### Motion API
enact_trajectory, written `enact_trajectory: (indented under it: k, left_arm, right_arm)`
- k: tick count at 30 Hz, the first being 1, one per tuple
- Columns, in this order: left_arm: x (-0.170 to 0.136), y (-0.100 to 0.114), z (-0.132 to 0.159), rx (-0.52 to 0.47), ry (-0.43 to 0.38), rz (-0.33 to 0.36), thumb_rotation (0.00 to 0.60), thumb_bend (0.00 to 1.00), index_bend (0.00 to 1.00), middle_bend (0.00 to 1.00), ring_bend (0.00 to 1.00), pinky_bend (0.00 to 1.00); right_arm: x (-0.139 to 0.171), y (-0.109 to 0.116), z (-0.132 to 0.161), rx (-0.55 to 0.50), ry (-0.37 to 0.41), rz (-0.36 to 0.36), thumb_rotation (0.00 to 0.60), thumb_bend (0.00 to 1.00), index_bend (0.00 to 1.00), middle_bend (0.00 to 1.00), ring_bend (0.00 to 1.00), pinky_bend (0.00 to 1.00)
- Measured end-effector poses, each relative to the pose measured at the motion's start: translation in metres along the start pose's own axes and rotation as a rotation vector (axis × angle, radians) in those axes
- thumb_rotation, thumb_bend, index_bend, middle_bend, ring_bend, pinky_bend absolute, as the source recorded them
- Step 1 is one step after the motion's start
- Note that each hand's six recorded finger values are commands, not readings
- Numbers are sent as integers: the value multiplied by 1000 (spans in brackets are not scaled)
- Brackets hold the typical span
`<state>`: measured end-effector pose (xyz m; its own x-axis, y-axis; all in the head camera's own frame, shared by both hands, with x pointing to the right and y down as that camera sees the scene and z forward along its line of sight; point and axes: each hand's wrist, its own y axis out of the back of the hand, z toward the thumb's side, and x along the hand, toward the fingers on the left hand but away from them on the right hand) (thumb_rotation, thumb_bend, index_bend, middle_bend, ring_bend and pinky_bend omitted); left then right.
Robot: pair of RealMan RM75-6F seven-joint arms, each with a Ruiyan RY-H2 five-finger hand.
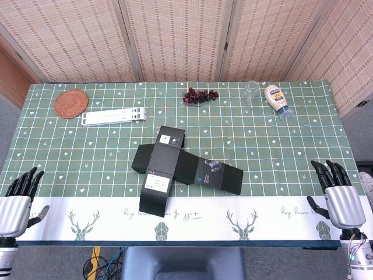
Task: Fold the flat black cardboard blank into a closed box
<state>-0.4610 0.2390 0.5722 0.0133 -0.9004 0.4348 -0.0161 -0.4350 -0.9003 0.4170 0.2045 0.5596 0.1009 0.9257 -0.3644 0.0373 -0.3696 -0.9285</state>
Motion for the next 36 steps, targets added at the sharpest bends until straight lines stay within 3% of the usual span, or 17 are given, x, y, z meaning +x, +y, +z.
enact_trajectory:
  k: [18,28,32,36]
  left_arm:
    - [-5,4,-3,-3,10,10,600,246,0,0,65,127]
    - [-6,2,-3,-6,11,9,600,246,0,0,65,126]
    - [-5,2,-2,-5,7,9,600,246,0,0,65,126]
    - [-5,3,-2,-6,4,12,600,246,0,0,65,127]
  right_arm:
    - [-7,-3,19,-18,73,19,600,281,19,127,92,119]
    - [-32,-4,54,-5,208,41,600,270,19,127,130,215]
    - [-46,-3,71,22,262,32,600,248,19,127,235,403]
    - [-60,-4,92,41,318,26,600,227,19,133,415,678]
